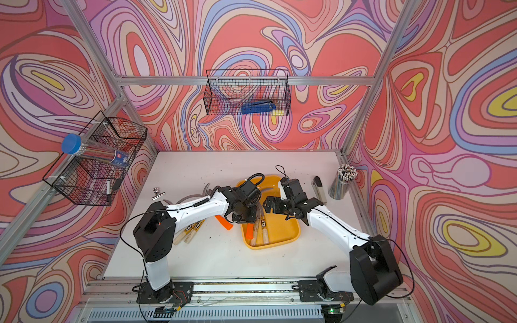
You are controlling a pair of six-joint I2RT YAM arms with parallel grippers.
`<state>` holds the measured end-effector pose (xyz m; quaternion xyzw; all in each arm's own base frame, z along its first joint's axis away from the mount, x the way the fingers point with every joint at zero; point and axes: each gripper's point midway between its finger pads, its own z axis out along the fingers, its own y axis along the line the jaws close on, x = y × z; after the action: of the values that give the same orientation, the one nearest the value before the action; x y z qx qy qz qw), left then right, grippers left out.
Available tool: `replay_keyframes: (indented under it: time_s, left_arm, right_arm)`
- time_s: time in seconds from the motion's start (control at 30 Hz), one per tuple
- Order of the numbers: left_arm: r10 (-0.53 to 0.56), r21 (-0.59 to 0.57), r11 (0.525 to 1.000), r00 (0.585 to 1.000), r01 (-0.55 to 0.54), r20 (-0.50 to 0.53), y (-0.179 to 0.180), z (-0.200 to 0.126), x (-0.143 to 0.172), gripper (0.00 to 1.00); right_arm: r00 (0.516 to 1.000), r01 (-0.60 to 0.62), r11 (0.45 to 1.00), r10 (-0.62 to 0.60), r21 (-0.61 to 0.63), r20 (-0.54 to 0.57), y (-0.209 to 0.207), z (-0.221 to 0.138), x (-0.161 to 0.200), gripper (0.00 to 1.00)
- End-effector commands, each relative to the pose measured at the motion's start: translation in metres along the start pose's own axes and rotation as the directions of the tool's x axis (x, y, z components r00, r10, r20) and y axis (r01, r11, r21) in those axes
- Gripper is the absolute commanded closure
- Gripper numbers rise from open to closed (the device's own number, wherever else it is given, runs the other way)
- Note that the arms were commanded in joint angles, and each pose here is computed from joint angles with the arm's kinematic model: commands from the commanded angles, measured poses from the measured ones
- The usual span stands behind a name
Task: Put small sickles into storage boxes
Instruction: Place the sickle in the storage box, then adjust the storage box at the center of the board.
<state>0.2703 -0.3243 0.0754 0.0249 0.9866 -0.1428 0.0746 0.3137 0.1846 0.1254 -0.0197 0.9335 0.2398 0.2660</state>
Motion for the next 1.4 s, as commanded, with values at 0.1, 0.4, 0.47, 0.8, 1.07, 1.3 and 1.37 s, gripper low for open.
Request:
replay_keyframes:
  time_s: [0.1, 0.4, 0.47, 0.8, 1.07, 1.3, 1.37]
  left_arm:
    - [0.020, 0.022, 1.000, 0.999, -0.021, 0.031, -0.011, -0.009, -0.009, 0.43]
    - [0.086, -0.082, 0.994, 0.991, -0.077, 0.105, 0.011, -0.041, -0.015, 0.00]
    - [0.095, -0.111, 0.990, 0.989, -0.082, 0.115, 0.020, -0.043, -0.014, 0.00]
    - [0.064, -0.117, 0.992, 0.990, -0.050, 0.122, 0.044, -0.028, -0.031, 0.00]
    - [0.085, -0.003, 0.996, 0.989, -0.085, 0.117, 0.014, -0.004, -0.051, 0.00]
    - [0.088, 0.079, 0.992, 0.990, -0.098, 0.111, -0.016, 0.006, -0.068, 0.00]
    - [0.088, 0.089, 0.991, 0.990, -0.098, 0.110, -0.020, 0.007, -0.071, 0.00]
  right_arm:
    - [1.000, -0.018, 1.000, 0.018, -0.009, -0.010, -0.002, 0.004, 0.003, 0.01]
    - [1.000, -0.024, 1.000, 0.024, -0.019, -0.012, -0.002, 0.005, 0.004, 0.02]
    - [1.000, -0.025, 0.999, 0.024, -0.023, -0.015, -0.002, 0.006, 0.004, 0.01]
    - [0.999, -0.032, 0.999, 0.031, -0.038, -0.025, 0.000, 0.008, 0.007, 0.01]
    - [0.999, -0.029, 0.999, 0.028, -0.029, -0.023, -0.001, 0.007, 0.006, 0.02]
    - [1.000, -0.028, 0.999, 0.028, -0.020, -0.012, -0.001, 0.001, 0.004, 0.02]
    - [1.000, -0.024, 1.000, 0.024, -0.019, -0.010, -0.001, -0.001, 0.003, 0.02]
